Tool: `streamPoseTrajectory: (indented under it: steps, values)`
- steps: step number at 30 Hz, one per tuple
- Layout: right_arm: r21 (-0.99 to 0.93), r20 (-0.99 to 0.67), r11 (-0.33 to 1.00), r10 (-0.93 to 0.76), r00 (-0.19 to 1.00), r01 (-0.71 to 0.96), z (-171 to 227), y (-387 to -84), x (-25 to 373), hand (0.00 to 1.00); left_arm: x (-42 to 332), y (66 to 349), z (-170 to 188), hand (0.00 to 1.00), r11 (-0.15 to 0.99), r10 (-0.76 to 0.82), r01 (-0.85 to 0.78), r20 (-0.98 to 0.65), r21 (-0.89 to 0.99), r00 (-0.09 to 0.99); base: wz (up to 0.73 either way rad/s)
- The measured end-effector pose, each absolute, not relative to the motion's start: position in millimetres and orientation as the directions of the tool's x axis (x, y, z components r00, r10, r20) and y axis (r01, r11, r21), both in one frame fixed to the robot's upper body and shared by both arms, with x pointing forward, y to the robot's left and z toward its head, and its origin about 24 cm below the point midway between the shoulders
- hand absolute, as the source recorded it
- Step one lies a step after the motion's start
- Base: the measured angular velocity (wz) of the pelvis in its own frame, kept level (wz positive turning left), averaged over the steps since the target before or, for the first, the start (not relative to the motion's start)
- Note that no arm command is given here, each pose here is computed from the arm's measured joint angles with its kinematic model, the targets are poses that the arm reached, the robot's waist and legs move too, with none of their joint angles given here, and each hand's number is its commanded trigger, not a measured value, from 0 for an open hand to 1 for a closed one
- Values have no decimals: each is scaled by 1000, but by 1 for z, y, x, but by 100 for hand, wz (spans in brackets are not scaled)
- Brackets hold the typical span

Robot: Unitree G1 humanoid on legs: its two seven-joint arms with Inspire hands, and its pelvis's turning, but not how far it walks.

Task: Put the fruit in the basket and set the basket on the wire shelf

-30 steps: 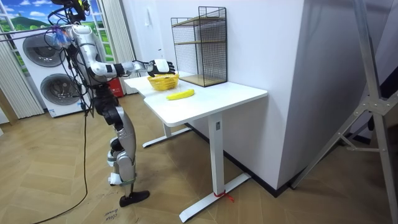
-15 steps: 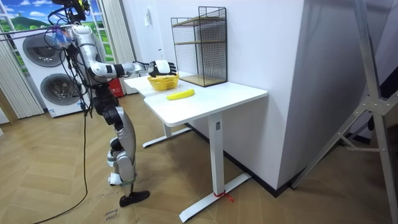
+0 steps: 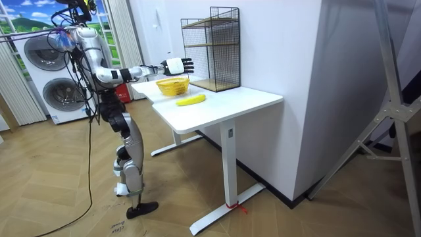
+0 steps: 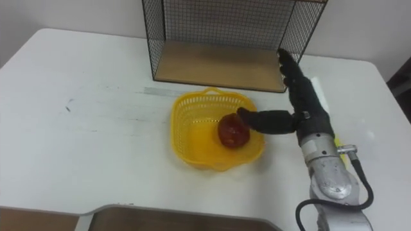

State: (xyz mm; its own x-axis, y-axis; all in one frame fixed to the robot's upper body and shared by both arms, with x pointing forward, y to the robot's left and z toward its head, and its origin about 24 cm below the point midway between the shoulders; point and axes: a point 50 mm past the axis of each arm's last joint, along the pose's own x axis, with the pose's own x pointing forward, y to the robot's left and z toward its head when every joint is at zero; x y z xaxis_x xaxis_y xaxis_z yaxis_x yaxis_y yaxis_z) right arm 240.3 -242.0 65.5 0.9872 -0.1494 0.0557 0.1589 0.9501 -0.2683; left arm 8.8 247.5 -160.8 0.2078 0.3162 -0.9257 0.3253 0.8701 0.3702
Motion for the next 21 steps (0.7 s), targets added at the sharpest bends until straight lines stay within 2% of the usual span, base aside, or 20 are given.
streamPoseTrajectory:
  steps: [11,21]
  values:
    - [-263,111,898,-336,935,353,72,-267,235,0,-9,251,-160,0,876,331,315,-930,365,158,0]
    - [-332,-47,847,-455,889,416,36,-295,226,0,-7,255,-159,0,871,346,315,-926,376,150,-1]
